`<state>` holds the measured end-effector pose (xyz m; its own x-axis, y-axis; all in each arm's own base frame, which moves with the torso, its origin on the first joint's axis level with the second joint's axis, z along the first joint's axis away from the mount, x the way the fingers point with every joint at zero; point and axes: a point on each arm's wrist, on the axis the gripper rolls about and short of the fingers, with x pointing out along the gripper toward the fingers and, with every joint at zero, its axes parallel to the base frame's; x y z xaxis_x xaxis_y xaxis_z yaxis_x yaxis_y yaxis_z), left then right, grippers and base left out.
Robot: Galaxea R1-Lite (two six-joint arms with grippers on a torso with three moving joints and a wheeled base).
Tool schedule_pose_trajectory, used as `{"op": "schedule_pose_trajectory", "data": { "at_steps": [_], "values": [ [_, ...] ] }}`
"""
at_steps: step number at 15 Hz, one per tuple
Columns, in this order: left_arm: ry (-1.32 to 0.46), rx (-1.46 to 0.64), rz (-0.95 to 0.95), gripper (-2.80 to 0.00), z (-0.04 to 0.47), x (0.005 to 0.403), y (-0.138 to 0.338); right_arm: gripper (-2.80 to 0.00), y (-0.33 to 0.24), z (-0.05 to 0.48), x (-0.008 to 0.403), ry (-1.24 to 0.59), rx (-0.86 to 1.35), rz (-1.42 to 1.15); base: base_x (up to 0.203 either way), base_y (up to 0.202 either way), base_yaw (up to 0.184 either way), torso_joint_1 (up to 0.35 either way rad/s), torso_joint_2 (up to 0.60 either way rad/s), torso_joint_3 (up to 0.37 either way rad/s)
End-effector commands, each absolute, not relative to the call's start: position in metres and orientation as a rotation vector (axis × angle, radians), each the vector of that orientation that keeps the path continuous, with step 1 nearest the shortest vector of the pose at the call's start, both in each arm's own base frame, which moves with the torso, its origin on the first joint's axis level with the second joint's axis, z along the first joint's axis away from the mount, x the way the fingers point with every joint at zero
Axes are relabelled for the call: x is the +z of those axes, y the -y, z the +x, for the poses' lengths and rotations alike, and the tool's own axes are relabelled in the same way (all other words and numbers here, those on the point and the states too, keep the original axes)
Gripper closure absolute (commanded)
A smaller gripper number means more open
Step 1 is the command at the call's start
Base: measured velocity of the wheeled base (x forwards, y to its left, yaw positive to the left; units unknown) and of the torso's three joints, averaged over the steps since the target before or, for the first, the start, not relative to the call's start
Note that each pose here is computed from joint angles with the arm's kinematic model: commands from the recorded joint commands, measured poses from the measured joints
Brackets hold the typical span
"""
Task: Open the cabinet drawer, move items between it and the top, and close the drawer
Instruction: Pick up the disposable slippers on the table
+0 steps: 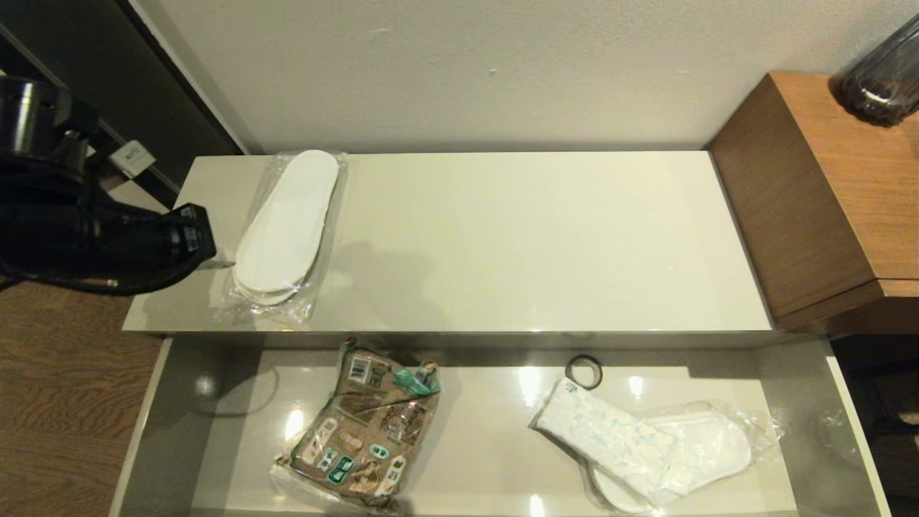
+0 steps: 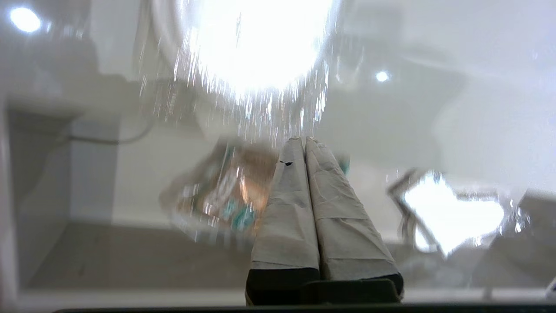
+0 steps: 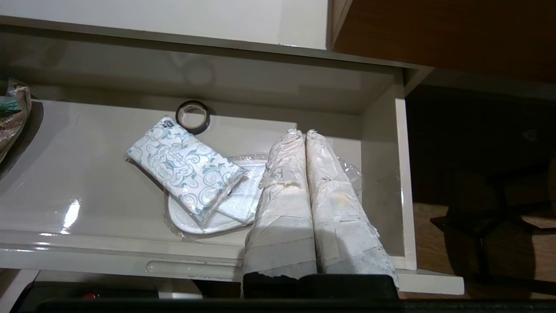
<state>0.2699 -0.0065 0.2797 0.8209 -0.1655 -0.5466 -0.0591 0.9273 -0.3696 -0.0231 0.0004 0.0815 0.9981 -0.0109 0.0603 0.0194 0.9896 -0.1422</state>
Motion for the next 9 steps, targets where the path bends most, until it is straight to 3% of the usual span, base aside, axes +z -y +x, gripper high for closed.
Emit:
{"op": "schedule_pose_trajectory", "data": {
  "at_steps": [1,2,9],
  "values": [
    [-0.688,-0.046,-0.381,0.00,0.328,0.252,0.007,0.00,0.000,-0.023,0.082,0.060,-0.015,-0.145,0.000,0.000,0.000,0.000,0.00,0.000],
    [-0.682,-0.047,-0.372,-2.80,0.340,0.251,0.006,0.00,0.000,-0.023,0.082,0.060,-0.015,-0.145,0.000,0.000,0.000,0.000,0.00,0.000],
    [-0.638,-0.043,-0.354,-2.80,0.362,0.262,-0.001,0.00,0.000,-0.023,0.082,0.060,-0.015,-0.145,0.000,0.000,0.000,0.000,0.00,0.000]
  ]
}}
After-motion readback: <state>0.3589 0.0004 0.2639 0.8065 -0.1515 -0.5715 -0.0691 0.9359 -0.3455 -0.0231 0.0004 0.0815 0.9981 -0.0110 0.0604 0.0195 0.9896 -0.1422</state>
